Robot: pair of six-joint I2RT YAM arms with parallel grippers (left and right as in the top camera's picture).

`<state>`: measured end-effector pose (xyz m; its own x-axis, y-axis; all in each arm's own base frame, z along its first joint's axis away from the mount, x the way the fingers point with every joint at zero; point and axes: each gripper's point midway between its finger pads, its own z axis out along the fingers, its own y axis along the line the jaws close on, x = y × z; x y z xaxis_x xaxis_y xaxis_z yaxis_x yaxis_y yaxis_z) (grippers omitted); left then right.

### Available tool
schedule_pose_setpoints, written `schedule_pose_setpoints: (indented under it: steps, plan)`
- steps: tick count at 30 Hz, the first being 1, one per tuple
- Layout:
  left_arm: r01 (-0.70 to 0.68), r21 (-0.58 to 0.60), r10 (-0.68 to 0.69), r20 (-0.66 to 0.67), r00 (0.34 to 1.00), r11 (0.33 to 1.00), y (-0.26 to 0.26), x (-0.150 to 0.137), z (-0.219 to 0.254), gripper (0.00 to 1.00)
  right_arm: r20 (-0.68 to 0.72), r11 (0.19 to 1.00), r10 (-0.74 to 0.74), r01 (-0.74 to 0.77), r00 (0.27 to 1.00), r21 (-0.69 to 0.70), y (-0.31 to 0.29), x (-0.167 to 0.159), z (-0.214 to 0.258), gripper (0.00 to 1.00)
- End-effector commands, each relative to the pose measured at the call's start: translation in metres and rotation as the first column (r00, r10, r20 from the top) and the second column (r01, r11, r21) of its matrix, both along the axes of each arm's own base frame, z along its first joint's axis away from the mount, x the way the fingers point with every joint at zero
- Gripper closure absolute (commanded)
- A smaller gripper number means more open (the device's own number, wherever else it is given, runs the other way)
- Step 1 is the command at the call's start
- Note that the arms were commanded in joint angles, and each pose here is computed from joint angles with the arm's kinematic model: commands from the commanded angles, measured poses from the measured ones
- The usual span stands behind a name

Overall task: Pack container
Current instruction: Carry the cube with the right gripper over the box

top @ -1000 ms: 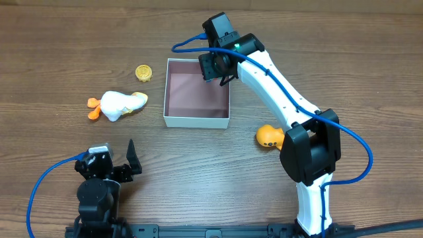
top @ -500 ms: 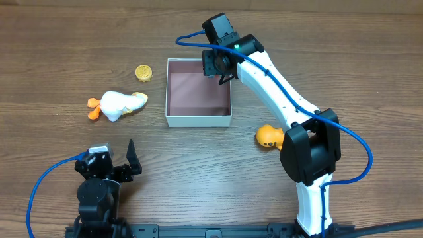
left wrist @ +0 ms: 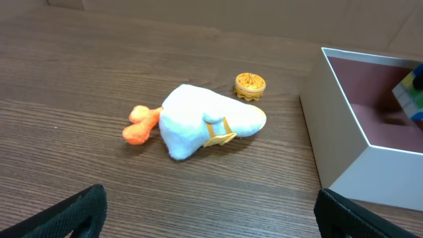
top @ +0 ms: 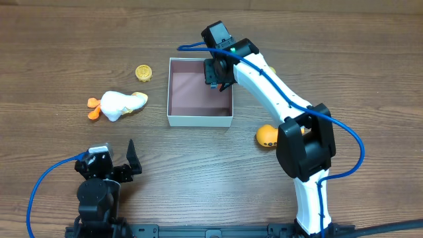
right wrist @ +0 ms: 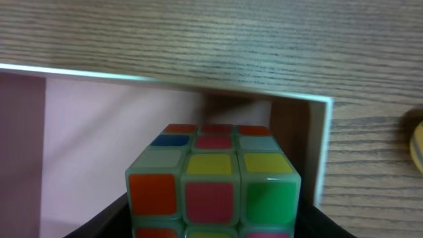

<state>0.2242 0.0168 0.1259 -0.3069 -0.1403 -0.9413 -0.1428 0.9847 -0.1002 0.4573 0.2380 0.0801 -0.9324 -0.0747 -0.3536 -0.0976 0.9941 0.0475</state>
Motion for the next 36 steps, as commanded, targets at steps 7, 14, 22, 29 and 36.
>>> schedule_pose_setpoints:
  steps: [7, 14, 22, 29, 36]
  plan:
    - [0.004, 0.016, -0.004, 0.006, 1.000, 1.000, 0.001, 0.000, 0.001, 0.00, 0.014, 1.000, -0.012, 0.012, 1.000, -0.005, 0.000, 0.004, -0.003, 0.30]
    - [0.004, 0.016, -0.004, 0.006, 1.000, 1.000, 0.001, 0.000, 0.001, 0.00, 0.024, 1.000, -0.012, 0.012, 1.000, 0.001, 0.002, 0.007, -0.002, 0.17]
    - [0.004, 0.016, -0.004, 0.006, 1.000, 1.000, 0.001, 0.000, 0.001, 0.00, 0.006, 0.980, 0.180, -0.180, 0.984, 0.083, 0.043, -0.010, 0.006, 0.22]
    - [0.004, 0.016, -0.004, 0.006, 1.000, 1.000, 0.001, 0.000, 0.001, 0.00, 0.033, 0.968, 0.230, -0.232, 0.973, 0.099, 0.069, -0.019, 0.009, 0.51]
    - [0.004, 0.016, -0.004, 0.006, 1.000, 1.000, 0.001, 0.000, 0.001, 0.00, 0.067, 0.966, 0.226, -0.232, 0.972, 0.112, 0.073, -0.010, 0.009, 0.83]
